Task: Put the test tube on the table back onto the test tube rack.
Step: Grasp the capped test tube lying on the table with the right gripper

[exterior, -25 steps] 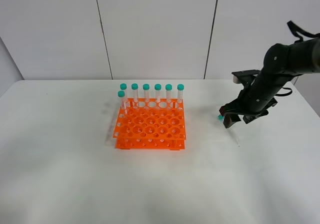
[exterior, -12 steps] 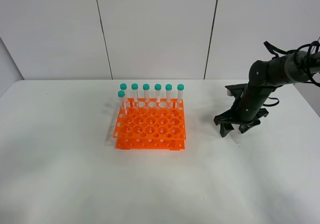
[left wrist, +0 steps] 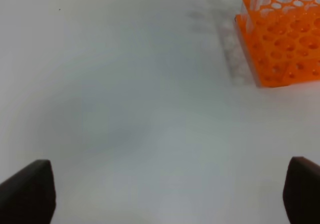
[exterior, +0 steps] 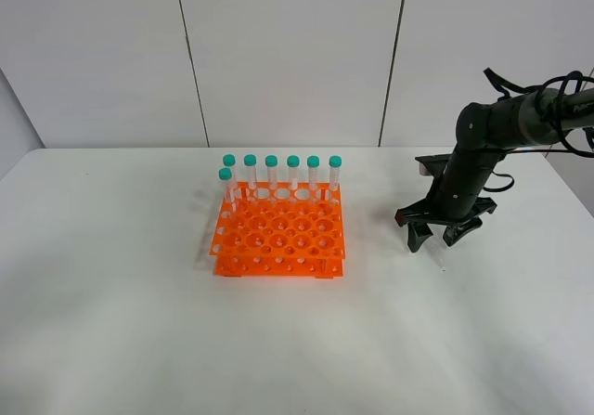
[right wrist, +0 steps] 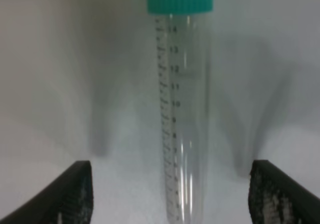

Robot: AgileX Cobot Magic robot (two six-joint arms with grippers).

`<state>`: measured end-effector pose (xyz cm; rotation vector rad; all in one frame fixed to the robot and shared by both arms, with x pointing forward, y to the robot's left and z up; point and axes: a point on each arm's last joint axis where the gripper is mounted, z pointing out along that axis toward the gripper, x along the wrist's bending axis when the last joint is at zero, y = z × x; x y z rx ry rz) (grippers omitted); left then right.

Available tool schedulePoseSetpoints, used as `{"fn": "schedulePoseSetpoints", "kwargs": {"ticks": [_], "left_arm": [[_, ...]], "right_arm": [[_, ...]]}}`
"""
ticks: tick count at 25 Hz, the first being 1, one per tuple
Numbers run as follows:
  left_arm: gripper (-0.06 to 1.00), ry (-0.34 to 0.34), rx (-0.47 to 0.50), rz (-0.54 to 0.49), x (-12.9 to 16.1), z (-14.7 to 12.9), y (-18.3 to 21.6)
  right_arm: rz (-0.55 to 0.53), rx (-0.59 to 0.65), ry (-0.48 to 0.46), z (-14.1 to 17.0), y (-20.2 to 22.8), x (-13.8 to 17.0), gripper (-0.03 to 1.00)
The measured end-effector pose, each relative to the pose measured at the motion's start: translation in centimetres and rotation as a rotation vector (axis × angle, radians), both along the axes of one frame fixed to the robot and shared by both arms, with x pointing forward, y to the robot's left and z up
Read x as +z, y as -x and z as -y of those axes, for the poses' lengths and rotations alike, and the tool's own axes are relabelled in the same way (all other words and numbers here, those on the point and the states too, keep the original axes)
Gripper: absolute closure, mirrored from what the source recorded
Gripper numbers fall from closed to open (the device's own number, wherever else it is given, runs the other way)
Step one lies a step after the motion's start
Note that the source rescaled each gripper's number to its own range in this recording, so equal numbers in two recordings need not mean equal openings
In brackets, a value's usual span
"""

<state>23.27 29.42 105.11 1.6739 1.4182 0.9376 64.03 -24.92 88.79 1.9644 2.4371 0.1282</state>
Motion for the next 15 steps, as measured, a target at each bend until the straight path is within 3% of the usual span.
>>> {"fn": "schedulePoseSetpoints", "kwargs": {"ticks": [15], "left_arm": [[-0.06,0.0,0.0,0.0,0.0,0.0,0.0]], "right_arm": [[0.004,-0.003,0.019,0.17,-0.03,-0.01,0.01]]}}
